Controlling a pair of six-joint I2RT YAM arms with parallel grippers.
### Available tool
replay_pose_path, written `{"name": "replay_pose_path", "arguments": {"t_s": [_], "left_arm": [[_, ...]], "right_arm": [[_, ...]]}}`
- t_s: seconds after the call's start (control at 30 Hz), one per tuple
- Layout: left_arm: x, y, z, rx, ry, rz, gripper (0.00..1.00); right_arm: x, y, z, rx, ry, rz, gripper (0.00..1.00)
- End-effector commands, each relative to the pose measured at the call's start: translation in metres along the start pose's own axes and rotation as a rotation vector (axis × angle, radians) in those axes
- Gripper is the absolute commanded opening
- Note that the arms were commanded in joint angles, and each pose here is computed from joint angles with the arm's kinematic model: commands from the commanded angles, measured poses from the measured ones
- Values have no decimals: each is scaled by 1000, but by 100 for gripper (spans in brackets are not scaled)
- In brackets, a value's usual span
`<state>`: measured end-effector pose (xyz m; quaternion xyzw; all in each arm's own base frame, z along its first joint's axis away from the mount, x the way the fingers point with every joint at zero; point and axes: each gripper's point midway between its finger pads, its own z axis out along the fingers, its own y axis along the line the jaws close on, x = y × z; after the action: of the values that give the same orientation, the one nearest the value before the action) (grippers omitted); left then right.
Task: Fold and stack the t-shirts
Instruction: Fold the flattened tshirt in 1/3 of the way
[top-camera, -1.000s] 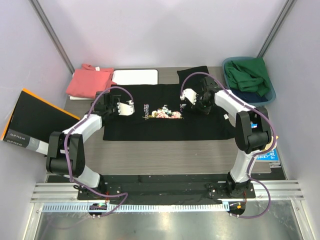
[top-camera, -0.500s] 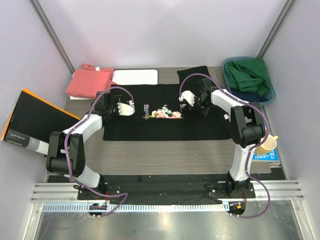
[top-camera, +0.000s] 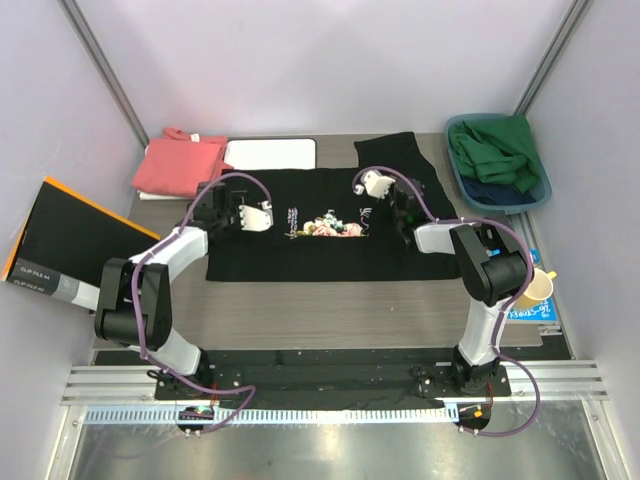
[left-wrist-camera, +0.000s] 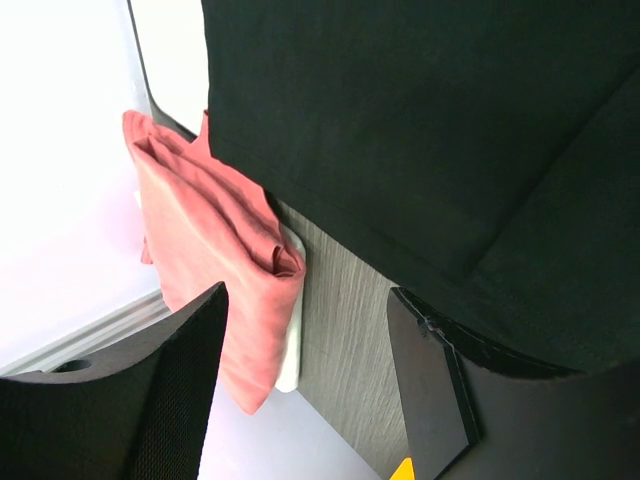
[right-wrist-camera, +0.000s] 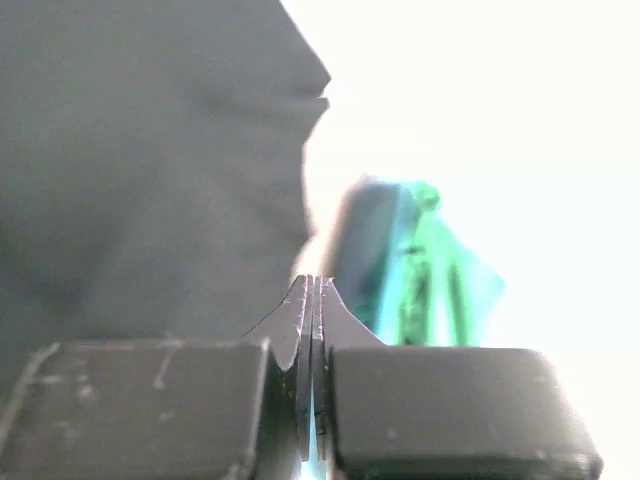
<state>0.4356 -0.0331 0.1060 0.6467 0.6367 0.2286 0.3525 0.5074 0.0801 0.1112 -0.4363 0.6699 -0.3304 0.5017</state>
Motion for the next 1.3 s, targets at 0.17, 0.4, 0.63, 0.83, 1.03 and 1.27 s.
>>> {"name": "replay_pose_path", "arguments": {"t_s": [0.17, 0.4, 0.63, 0.83, 1.03, 1.27], "left_arm": [[-8, 23, 4, -53, -24, 2, 65], [-10, 25, 3, -59, -31, -3, 65], [-13, 19, 6, -43, -51, 3, 66], [-13, 21, 5, -49, -46, -2, 66], [-13, 21, 2, -53, -40, 1, 66], [-11, 19, 1, -48, -31, -8, 66]], "right_arm": [[-47, -49, -1, -10, -90, 124, 1], [-2, 38, -38, -757, 113, 213, 32], [21, 49, -35, -931, 217, 355, 56], [6, 53, -22, -992, 170, 431, 58], [-26, 32, 8, -955, 83, 475, 59], [-35, 40, 17, -989, 75, 497, 59]]}}
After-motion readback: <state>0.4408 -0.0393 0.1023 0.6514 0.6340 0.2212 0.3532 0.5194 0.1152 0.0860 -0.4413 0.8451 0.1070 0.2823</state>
